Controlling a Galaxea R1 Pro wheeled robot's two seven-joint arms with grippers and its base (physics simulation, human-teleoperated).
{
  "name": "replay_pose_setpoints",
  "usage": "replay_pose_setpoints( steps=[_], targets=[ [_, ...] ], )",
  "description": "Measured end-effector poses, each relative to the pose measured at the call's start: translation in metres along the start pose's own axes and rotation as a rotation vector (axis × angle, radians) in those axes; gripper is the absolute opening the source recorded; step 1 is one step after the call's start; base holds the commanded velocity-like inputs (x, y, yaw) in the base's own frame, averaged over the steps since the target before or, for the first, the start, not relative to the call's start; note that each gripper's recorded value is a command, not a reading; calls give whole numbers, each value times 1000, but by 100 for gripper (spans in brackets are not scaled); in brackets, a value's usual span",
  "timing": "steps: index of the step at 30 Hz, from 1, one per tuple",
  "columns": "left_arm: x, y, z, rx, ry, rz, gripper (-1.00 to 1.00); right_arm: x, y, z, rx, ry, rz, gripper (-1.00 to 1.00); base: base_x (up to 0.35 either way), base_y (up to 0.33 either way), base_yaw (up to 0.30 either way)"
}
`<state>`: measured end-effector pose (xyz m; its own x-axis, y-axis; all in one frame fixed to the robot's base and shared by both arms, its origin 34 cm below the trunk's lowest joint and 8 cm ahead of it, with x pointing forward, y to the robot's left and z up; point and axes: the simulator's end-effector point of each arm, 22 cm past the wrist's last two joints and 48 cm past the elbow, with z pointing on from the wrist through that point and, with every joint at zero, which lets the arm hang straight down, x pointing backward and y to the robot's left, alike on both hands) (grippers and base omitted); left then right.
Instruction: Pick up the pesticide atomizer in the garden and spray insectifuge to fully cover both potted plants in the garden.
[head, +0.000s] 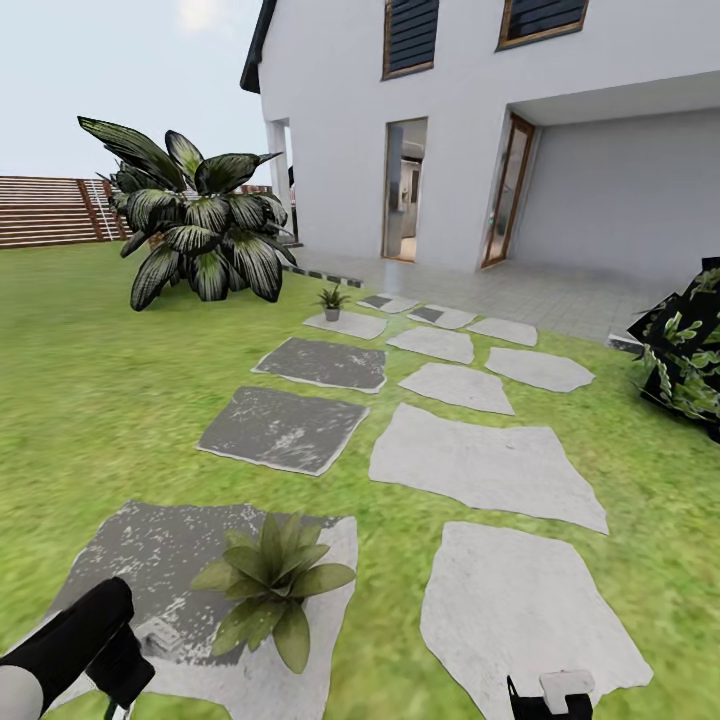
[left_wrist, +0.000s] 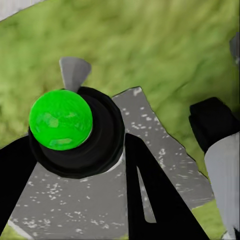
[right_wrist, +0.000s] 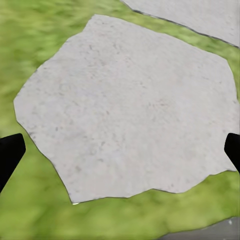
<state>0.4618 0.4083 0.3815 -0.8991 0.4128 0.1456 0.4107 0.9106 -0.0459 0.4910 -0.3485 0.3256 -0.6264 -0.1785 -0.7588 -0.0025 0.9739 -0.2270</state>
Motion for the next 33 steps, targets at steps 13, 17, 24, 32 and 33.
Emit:
replay_pose_setpoints(
  steps=[13,17,24,32,33],
  targets=[
    [-8,-50,20,73,21,30,-100,0,0,0,0,0,0,100,0,0,0],
    [14,-49,37,96,53,44,-100,0,0,0,-1,0,-1,100,0,0,0],
    [15,-52,41,106,45,56,-100,0,1,0,-1,1,0,100,0,0,0],
    [-38,-41,7,98,-77,34,-100,0,1,0,-2,1,1,100,0,0,0],
    [-45,-38,1,99,-91,30,-100,0,2,0,-2,1,1,100,0,0,0]
  ],
)
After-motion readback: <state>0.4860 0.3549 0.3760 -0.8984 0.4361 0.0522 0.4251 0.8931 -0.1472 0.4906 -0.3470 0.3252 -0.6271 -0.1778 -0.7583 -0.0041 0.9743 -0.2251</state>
